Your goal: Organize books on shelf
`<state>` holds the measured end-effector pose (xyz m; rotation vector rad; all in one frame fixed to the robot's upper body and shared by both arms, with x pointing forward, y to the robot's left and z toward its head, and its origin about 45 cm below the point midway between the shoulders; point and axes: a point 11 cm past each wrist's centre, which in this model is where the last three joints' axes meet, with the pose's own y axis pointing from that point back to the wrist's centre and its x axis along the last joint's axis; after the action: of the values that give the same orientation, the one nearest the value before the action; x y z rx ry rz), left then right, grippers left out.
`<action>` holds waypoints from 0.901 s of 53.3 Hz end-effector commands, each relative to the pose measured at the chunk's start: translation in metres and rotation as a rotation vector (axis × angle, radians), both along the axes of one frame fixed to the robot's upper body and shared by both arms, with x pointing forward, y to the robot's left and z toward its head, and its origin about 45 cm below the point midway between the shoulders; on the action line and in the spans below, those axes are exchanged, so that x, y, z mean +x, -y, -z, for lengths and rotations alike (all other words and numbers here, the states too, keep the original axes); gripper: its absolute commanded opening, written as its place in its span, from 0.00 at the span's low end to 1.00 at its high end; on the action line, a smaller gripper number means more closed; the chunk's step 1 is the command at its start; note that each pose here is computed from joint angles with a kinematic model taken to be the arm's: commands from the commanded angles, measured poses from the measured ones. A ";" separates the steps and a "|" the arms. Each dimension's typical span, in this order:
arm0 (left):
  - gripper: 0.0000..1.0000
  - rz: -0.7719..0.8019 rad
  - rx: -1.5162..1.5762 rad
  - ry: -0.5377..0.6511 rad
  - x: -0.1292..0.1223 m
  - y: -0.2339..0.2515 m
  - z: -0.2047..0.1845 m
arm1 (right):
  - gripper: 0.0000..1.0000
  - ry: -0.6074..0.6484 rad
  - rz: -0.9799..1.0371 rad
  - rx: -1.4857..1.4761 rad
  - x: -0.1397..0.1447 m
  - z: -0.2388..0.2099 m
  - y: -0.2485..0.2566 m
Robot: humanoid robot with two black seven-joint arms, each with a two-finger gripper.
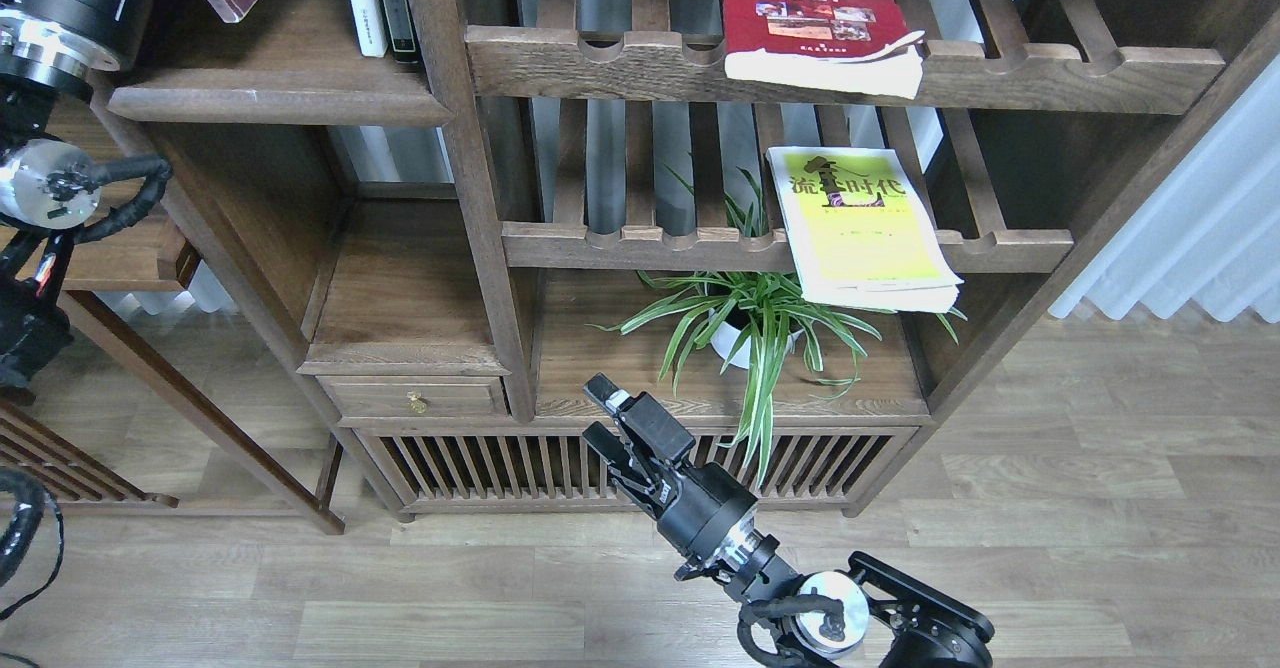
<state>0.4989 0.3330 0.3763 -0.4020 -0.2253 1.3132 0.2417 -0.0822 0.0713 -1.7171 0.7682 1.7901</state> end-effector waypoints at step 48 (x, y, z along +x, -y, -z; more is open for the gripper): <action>0.00 -0.022 0.020 -0.093 0.016 0.018 0.044 | 0.98 0.004 0.010 0.015 0.001 -0.004 0.000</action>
<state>0.5131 0.3168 0.3341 -0.3263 -0.1695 1.3451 0.2431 -0.0819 0.0756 -1.7054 0.7570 1.7799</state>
